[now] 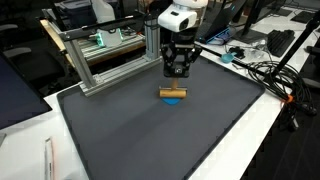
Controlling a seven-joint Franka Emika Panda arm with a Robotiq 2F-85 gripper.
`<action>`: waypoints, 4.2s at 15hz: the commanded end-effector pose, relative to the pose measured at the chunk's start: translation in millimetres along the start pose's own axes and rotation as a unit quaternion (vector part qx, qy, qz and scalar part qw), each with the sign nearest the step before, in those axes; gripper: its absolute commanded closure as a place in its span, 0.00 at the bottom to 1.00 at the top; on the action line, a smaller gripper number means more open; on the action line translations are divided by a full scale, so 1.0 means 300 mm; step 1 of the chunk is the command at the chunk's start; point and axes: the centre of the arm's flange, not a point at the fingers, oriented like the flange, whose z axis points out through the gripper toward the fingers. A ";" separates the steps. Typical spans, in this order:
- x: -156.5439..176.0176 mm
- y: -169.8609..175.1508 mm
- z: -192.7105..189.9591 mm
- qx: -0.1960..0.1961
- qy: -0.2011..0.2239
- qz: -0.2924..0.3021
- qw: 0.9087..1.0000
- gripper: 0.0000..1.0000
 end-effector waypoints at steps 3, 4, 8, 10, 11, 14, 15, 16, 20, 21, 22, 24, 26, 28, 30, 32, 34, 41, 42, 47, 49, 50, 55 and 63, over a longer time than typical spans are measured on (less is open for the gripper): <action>-0.058 -0.013 0.166 -0.008 -0.062 -0.034 0.997 0.78; -0.060 -0.012 0.167 -0.009 -0.064 -0.036 0.997 0.78; -0.071 -0.012 0.174 -0.008 -0.078 -0.049 0.996 0.78; -0.078 -0.014 0.179 -0.007 -0.083 -0.045 0.995 0.78; -0.084 -0.015 0.185 -0.008 -0.084 -0.040 0.996 0.78; -0.085 0.001 0.187 -0.009 -0.089 -0.022 0.996 0.78; -0.084 0.009 0.175 -0.011 -0.088 -0.023 0.996 0.78; -0.081 0.026 0.143 -0.008 -0.092 -0.025 0.995 0.78; -0.054 0.121 0.024 0.011 -0.081 0.002 0.997 0.78; -0.045 0.146 0.009 0.016 -0.077 0.011 0.997 0.78; -0.030 0.173 -0.009 0.021 -0.070 0.023 0.997 0.78; -0.003 0.212 -0.031 0.031 -0.067 0.039 0.997 0.78; 0.016 0.237 -0.051 0.047 -0.063 0.055 0.995 0.78; 0.027 0.229 -0.073 0.073 -0.060 0.061 0.994 0.78; 0.030 0.201 -0.089 0.089 -0.050 0.061 0.993 0.78; 0.032 0.162 -0.087 0.085 -0.029 0.066 0.994 0.78; 0.034 0.127 -0.073 0.077 -0.008 0.067 0.995 0.78; 0.020 0.069 -0.009 0.021 0.038 0.057 0.997 0.78; 0.016 0.067 -0.018 0.015 0.043 0.050 0.998 0.78; 0.006 0.048 -0.005 -0.014 0.063 0.025 0.998 0.78; 0.000 0.030 0.004 -0.005 0.069 0.022 0.997 0.78; -0.001 0.020 0.012 -0.003 0.069 0.022 0.997 0.78; -0.010 0.005 0.044 0.000 0.055 0.009 0.998 0.78; -0.035 0.007 0.098 -0.003 -0.009 -0.073 0.997 0.78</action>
